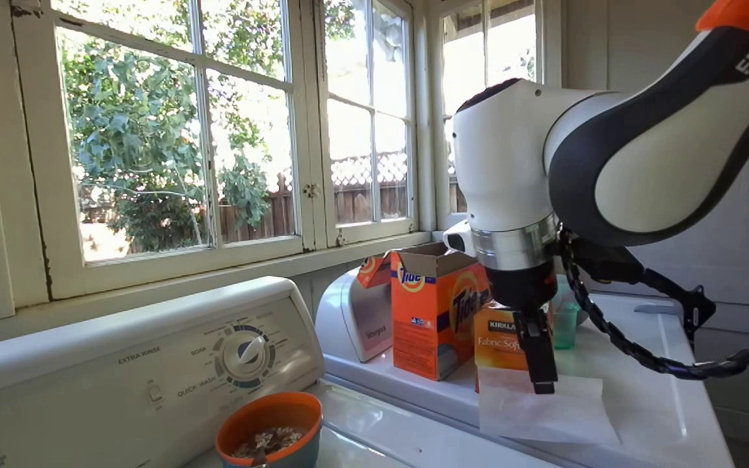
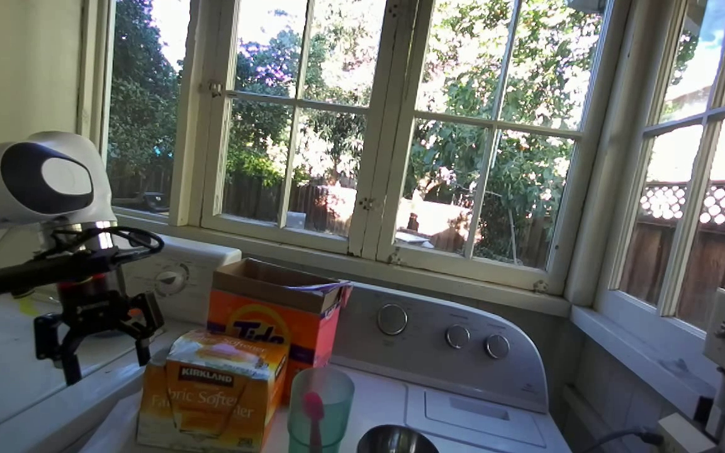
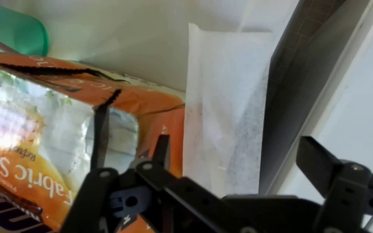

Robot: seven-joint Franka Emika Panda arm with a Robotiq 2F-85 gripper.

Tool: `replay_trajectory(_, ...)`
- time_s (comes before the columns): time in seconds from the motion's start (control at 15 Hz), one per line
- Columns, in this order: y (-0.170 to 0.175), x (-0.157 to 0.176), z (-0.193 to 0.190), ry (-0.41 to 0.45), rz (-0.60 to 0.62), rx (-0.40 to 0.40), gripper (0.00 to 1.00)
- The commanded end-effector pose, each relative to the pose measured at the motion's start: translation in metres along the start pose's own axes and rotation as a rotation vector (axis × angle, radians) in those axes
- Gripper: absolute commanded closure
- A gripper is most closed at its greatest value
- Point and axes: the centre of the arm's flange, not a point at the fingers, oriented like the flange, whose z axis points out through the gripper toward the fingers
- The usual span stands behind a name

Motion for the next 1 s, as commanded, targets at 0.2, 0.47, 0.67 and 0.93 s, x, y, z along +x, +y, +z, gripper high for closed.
replay_trajectory(0.2,-0.031,-0.023,0.010,-0.015,-0.091,-0.007,0.00)
replay_trajectory(0.47,-0.033,-0.041,0.010,-0.011,-0.097,-0.067,0.00)
replay_trajectory(0.67,-0.033,-0.051,0.011,-0.028,-0.073,-0.081,0.00)
replay_trajectory(0.93,-0.035,-0.069,0.023,-0.082,0.031,-0.029,0.00)
